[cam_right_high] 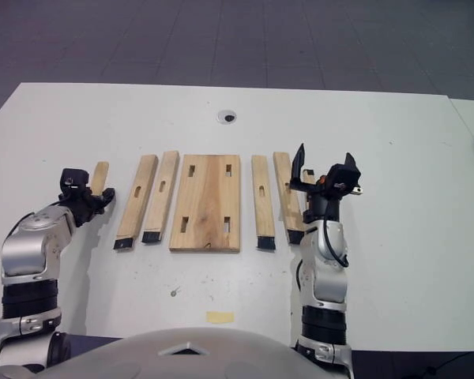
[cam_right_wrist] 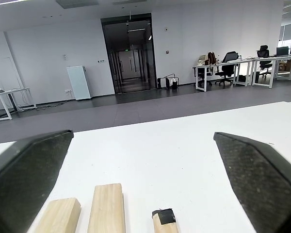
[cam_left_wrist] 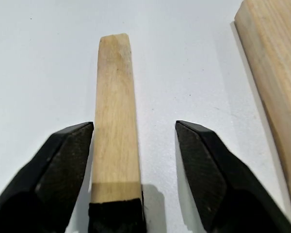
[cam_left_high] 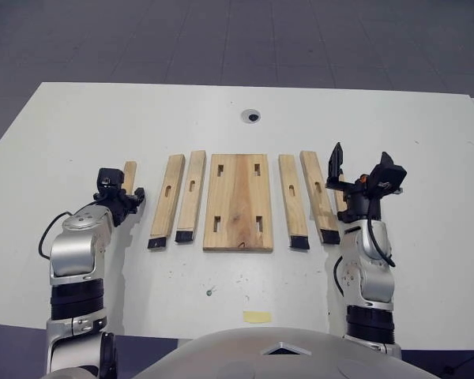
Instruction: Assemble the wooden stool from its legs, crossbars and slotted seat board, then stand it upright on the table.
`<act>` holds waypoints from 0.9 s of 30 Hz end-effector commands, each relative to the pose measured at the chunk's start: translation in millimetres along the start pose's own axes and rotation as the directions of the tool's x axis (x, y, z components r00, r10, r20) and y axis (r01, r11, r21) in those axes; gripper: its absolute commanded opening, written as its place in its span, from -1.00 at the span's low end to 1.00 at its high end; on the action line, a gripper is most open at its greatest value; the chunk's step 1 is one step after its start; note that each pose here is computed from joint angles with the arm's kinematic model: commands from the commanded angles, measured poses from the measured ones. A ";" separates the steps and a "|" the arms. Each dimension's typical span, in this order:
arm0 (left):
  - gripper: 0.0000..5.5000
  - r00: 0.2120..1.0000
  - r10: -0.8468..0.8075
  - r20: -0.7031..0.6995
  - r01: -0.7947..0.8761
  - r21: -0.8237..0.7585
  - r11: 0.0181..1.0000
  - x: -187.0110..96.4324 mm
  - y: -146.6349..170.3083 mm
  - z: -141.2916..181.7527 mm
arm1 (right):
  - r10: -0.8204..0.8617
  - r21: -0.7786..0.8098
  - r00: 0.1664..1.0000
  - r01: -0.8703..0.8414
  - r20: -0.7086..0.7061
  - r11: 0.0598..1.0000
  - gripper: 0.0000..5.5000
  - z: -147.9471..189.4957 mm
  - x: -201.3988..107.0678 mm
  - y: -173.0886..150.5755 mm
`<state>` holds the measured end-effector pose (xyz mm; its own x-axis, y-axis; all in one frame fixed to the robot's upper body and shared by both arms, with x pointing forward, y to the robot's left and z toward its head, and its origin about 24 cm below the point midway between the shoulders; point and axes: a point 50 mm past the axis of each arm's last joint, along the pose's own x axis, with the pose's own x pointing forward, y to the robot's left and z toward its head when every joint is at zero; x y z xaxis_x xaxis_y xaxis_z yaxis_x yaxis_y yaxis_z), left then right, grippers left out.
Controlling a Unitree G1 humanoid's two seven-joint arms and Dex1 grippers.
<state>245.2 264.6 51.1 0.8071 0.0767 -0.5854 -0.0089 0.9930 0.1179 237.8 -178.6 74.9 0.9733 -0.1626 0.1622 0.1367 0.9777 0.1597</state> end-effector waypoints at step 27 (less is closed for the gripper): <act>-0.53 0.500 -0.659 0.562 0.279 0.616 0.736 -41.9 -99.0 117.7 | 0.568 0.705 0.807 -0.497 0.161 0.506 0.96 63.3 15.2 71.5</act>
<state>289.8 169.2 154.5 0.8111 -0.5818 0.0602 0.5160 0.7602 0.3947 246.6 -129.5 145.0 0.8490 0.3787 0.3686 -0.5269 0.5527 0.6457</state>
